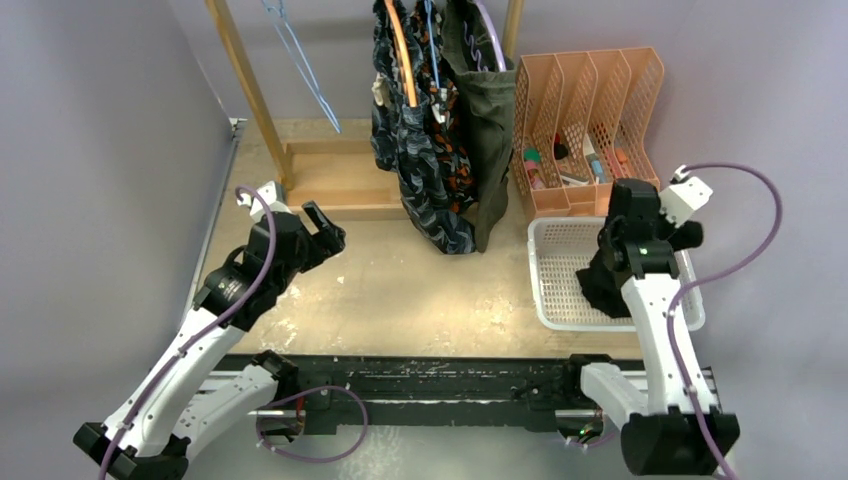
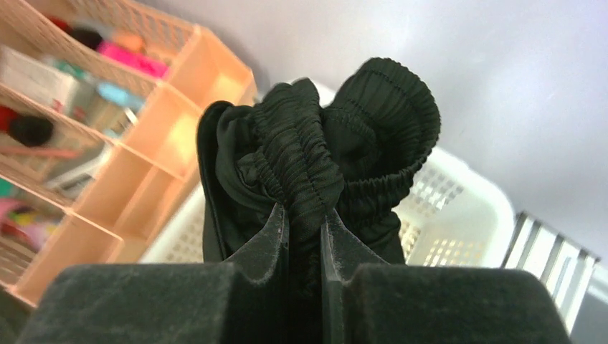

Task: Remove the shorts from the hanger
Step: Place the shorts in the basket.

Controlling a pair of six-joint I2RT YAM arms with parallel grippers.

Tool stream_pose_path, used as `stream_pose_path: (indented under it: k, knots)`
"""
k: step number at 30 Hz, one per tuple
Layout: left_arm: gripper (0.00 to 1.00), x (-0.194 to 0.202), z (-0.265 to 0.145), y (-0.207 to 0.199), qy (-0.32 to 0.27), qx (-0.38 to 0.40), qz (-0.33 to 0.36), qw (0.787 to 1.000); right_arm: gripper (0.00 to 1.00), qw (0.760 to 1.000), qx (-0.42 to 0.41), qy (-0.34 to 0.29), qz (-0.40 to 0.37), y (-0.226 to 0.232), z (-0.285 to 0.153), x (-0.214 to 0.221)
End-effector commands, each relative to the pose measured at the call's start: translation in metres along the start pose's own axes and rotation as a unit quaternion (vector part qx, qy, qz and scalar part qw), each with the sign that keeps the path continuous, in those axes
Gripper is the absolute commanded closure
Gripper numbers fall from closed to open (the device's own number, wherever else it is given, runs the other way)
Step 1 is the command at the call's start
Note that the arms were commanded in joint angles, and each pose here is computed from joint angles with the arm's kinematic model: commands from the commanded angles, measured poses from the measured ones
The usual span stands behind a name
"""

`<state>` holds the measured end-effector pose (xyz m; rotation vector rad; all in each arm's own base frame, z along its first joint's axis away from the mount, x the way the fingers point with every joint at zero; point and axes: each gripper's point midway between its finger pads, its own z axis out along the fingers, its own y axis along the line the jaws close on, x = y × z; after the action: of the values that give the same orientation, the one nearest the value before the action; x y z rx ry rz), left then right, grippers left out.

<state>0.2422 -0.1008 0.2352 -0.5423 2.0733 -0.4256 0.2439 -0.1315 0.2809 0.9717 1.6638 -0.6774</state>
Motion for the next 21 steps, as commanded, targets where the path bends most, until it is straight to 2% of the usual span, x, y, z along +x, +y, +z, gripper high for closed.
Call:
stream_pose_path:
  k: [1,2,4,6,11,14,17,21]
  knots:
    - [0.2,-0.01,-0.004,-0.01,-0.016,0.023,-0.007,1.0,0.74,0.996,0.02,0.052,0.068,0.002,0.021,0.048]
    - [0.2,-0.011,-0.005,-0.008,-0.017,0.02,-0.005,1.0,0.6,0.996,0.018,0.053,0.073,0.001,0.024,0.053]
    - [0.2,-0.012,-0.007,-0.007,-0.018,0.016,-0.004,1.0,0.54,0.994,0.018,0.054,0.091,-0.002,0.028,0.058]
    - [0.2,-0.012,-0.007,-0.007,-0.017,0.016,-0.003,1.0,0.36,0.994,0.015,0.052,0.099,-0.002,0.03,0.055]
    - [0.2,-0.012,-0.005,-0.01,-0.012,0.014,-0.004,1.0,0.34,0.992,0.024,0.034,0.118,-0.011,0.018,0.025]
    - [0.2,-0.008,-0.004,-0.01,-0.009,0.017,-0.011,1.0,0.34,0.992,-0.03,-0.003,0.127,-0.007,0.002,-0.015]
    - [0.2,-0.006,-0.001,-0.009,-0.01,0.019,-0.016,1.0,0.34,0.983,-0.149,-0.024,0.103,0.018,-0.021,-0.039]
    - [0.2,-0.003,0.003,-0.008,-0.006,0.015,-0.013,1.0,0.34,0.943,-0.32,-0.016,0.086,0.06,-0.064,-0.051]
